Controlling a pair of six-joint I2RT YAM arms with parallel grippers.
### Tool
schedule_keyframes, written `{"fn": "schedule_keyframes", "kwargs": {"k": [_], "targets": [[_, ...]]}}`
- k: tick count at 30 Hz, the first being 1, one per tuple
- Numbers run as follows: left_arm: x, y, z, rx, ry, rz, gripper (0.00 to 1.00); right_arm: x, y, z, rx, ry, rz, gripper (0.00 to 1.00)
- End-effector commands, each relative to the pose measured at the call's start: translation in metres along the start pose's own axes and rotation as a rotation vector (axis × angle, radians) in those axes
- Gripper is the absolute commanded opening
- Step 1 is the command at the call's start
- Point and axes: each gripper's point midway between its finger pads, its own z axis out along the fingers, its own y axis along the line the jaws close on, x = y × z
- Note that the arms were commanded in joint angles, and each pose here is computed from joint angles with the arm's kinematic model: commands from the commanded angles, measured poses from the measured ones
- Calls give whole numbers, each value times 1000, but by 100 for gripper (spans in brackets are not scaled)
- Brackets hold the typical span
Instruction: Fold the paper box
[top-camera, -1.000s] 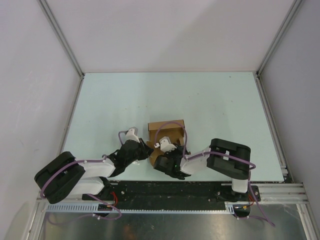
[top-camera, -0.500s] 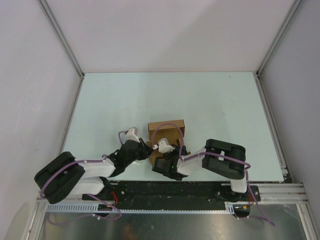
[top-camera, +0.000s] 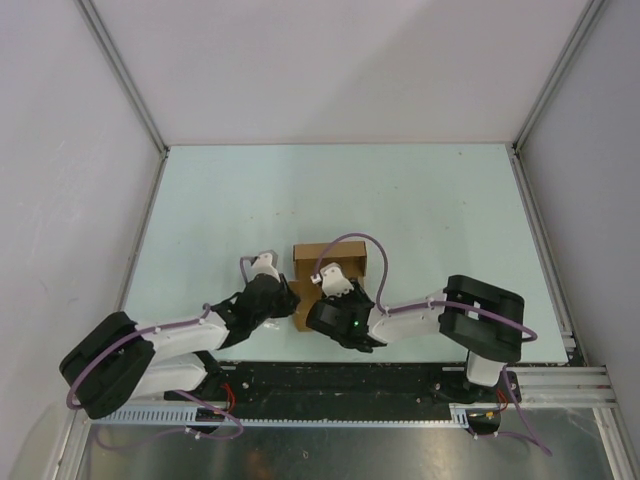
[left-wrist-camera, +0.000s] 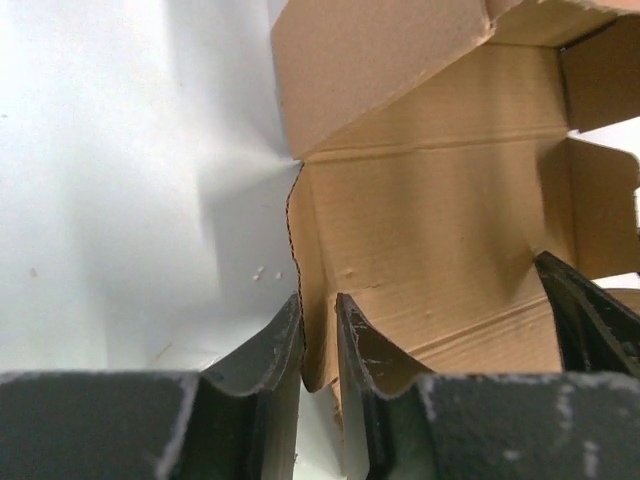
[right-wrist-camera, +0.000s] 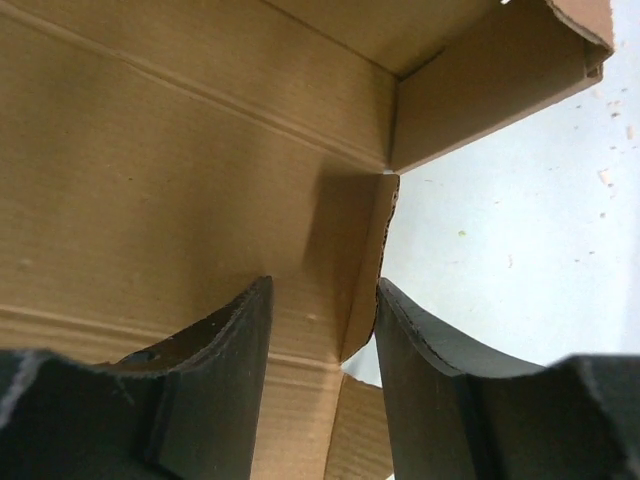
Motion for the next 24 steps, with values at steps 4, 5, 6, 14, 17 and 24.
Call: {"fn": "schedule_keyframes", "kwargs": {"k": [4,5,6,14,17,24], "targets": [[-24,13,-5,-123,-35,133,19,-9,9,-5,-139,22,245,50],[-26,11,-4,-125,-37,139,18,-12,6,-4,-147,21,276,50],[-27,10,-4,-123,-37,146,18,-6,5,-5,-167,38,301,51],[-31,-10,3,-109,-37,207,17,-31,-21,-22,-314,-28,584,56],[-26,-18,7,-110,-24,262,13,-37,-30,-28,-338,-47,625,57],[-13,-27,13,-165,0,386,6,-37,-44,-33,-371,-62,713,57]]}}
